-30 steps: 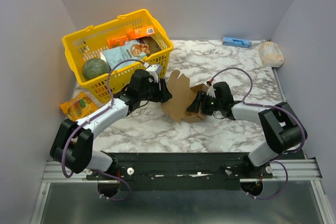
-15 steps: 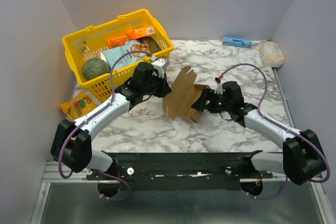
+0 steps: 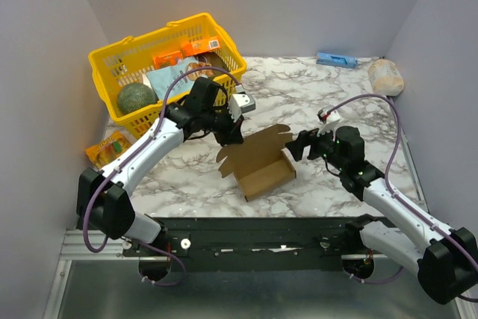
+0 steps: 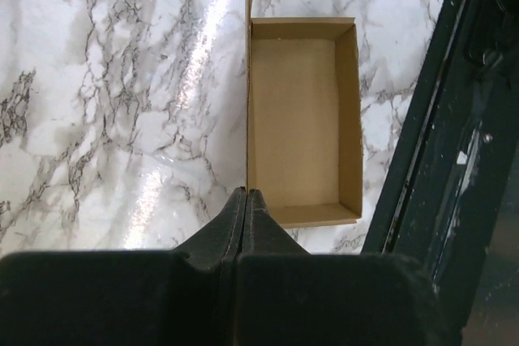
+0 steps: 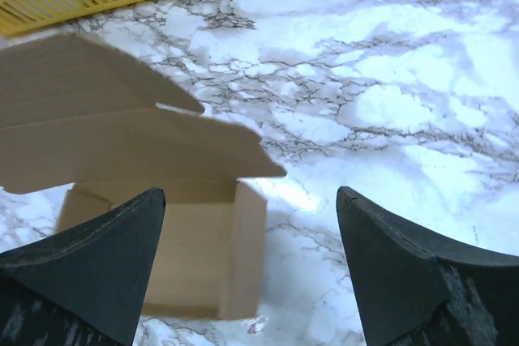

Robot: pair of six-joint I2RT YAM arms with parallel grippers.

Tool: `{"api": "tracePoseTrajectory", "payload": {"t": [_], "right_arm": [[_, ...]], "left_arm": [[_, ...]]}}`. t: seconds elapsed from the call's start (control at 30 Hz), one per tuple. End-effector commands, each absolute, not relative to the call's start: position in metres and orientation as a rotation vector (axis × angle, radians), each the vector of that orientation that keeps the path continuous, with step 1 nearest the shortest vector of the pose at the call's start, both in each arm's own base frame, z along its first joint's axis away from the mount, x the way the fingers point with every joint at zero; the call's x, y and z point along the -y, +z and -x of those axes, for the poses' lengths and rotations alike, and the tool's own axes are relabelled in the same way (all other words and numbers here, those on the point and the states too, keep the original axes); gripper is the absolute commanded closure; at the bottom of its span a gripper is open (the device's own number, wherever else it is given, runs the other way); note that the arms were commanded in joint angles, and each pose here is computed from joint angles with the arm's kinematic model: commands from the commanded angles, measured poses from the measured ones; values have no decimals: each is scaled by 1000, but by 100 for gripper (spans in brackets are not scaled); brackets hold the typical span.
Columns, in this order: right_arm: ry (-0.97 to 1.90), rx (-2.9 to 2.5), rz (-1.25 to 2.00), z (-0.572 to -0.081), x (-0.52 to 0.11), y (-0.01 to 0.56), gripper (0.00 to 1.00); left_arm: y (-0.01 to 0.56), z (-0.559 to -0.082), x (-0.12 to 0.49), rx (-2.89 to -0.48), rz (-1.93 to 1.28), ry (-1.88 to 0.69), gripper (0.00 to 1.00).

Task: Fold the paper box

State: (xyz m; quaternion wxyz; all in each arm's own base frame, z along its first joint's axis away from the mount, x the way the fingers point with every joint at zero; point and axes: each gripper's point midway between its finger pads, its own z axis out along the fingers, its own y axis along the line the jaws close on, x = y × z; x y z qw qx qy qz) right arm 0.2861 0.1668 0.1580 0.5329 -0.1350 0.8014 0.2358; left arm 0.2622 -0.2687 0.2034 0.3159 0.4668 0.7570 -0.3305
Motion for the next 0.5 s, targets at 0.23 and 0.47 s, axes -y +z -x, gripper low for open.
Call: {"api": "tracePoseTrajectory", "payload": {"t": [0.23, 0.47], "right_arm": [[676, -1717, 645, -282, -203, 184, 9], [746, -1677, 699, -280, -216, 185, 10]], "left_arm": [[228, -238, 252, -1880, -1284, -981, 100], [229, -235, 255, -1874, -1284, -1017, 100]]}}
